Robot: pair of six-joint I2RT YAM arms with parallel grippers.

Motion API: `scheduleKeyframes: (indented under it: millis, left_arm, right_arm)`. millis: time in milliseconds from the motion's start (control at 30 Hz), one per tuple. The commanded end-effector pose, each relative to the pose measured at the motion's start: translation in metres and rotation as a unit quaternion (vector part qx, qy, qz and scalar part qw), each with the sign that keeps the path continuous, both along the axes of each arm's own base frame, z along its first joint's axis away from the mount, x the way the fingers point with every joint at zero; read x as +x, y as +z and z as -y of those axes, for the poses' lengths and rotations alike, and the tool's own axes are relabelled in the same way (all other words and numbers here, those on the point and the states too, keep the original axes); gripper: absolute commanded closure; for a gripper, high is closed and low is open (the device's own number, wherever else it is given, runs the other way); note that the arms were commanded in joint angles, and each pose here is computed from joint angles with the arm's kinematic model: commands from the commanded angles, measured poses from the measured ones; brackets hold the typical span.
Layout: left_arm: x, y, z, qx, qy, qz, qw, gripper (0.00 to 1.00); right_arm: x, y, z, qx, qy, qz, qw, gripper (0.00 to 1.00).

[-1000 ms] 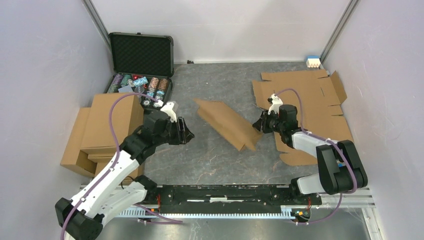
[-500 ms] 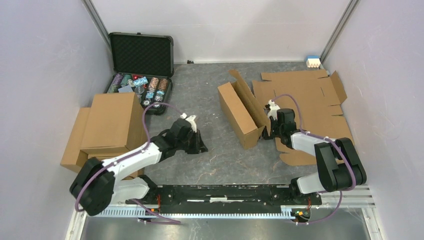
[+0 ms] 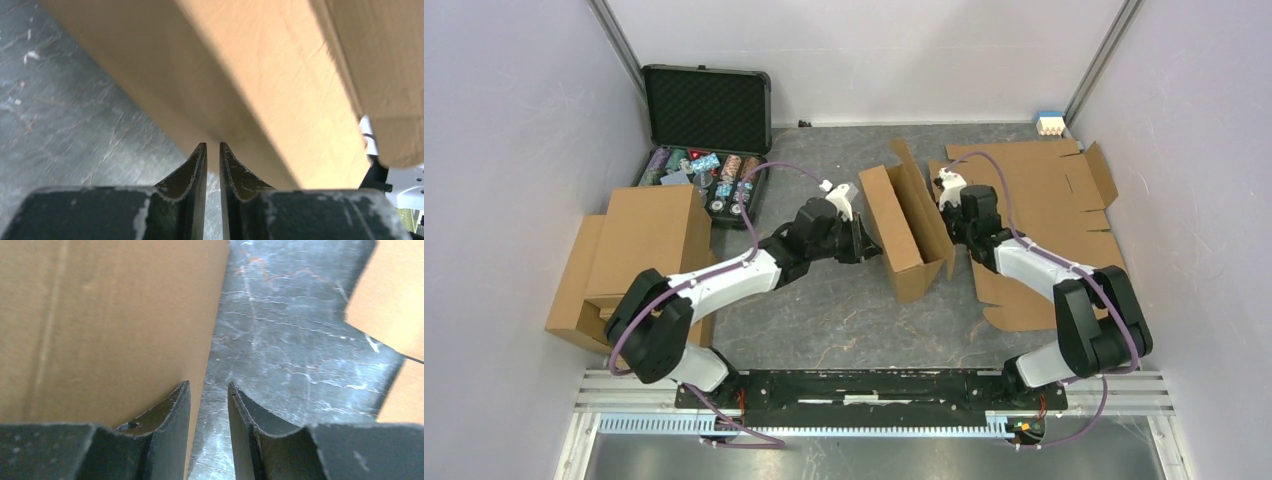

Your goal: Fold the paper box

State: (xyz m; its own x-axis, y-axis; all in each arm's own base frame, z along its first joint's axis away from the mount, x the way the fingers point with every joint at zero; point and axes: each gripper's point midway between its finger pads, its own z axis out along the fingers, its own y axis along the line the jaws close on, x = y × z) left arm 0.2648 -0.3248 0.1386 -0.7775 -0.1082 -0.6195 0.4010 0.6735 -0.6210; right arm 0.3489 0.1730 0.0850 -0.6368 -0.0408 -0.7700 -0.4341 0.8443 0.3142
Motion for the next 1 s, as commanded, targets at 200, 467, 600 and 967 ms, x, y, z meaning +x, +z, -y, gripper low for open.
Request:
scheduleKeyframes:
  millis: [200, 467, 600, 967]
  left_arm:
    - [-0.012, 0.027, 0.042, -0.041, -0.068, 0.027, 0.996, 0.79]
    - [-0.067, 0.022, 0.038, -0.039, -0.076, 0.02, 0.996, 0.79]
    - [-0.089, 0.018, 0.023, -0.048, -0.062, 0.015, 0.997, 0.79]
    - [-0.096, 0.015, 0.0, -0.037, -0.037, 0.025, 0.998, 0.78]
  right_arm:
    - [-0.019, 0.006, -0.049, -0.028, 0.11, 0.024, 0.993, 0.6]
    - [-0.059, 0.017, -0.068, -0.006, 0.175, 0.032, 0.984, 0.57]
    - [-0.071, 0.016, -0.065, -0.012, 0.178, 0.032, 0.984, 0.55]
    - [-0.057, 0.05, -0.045, -0.012, 0.109, 0.034, 0.993, 0.54]
